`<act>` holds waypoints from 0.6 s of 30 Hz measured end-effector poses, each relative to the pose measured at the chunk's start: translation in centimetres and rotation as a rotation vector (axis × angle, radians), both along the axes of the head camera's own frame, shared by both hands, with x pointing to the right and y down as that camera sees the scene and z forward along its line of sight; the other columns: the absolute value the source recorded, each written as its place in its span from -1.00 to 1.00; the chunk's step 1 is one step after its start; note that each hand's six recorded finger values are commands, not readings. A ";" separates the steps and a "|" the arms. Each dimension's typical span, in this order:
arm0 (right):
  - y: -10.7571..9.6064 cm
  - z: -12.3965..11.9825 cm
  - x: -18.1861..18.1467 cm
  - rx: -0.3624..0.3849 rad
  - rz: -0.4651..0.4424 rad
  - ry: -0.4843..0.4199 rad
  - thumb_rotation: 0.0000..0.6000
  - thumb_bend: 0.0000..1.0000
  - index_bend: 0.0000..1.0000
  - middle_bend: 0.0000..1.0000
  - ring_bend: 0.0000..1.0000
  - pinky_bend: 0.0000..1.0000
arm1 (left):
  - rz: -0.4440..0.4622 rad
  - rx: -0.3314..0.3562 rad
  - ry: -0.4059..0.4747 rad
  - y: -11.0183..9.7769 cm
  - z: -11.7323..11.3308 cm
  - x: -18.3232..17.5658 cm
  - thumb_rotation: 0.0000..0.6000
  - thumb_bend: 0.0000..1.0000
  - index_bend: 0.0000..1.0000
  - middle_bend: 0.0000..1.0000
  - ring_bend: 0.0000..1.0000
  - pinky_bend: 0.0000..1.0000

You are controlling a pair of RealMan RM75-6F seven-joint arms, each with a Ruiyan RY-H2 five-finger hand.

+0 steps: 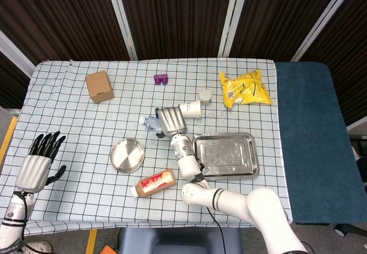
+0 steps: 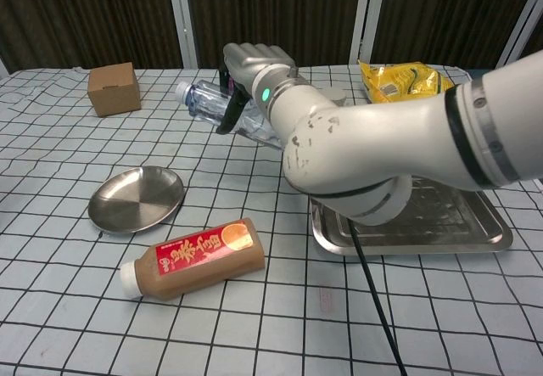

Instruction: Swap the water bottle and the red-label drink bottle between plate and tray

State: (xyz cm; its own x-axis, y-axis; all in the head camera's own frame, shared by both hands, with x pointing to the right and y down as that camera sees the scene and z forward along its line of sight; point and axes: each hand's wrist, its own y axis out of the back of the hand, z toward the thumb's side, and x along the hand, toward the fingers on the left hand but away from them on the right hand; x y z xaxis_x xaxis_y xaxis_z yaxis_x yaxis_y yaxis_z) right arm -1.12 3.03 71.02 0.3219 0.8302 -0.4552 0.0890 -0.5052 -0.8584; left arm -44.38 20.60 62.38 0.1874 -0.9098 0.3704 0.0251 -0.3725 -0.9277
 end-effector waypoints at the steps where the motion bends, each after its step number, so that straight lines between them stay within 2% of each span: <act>1: -0.1 -0.4 0.3 0.010 -0.006 -0.002 1.00 -0.48 0.88 0.50 0.52 0.65 | 0.000 0.002 0.000 0.0 -0.1 0.0 1.00 -0.30 -1.00 -1.00 -1.00 -1.00; 6: -0.1 -3.1 4.1 0.071 -0.064 0.009 1.00 -0.48 0.89 0.51 0.53 0.66 | 0.004 0.013 -0.003 0.3 -0.5 0.1 1.00 -0.30 -1.00 -1.00 -1.00 -1.00; 10: 0.4 -4.9 10.1 0.122 -0.135 0.088 1.00 -0.48 0.89 0.51 0.53 0.65 | 0.008 0.018 -0.013 0.4 -0.6 0.2 1.00 -0.30 -1.00 -1.00 -1.00 -0.99; 14: 2.3 -5.2 17.9 0.135 -0.233 0.243 1.00 -0.48 0.89 0.51 0.53 0.64 | 0.016 0.026 -0.017 0.5 -0.7 0.5 1.00 -0.30 -1.00 -1.00 -1.00 -1.00; 18: 5.1 -4.8 22.1 0.119 -0.320 0.322 1.00 -0.48 0.89 0.51 0.53 0.60 | 0.030 0.031 -0.014 0.6 -0.7 1.0 1.00 -0.30 -1.00 -1.00 -1.00 -1.00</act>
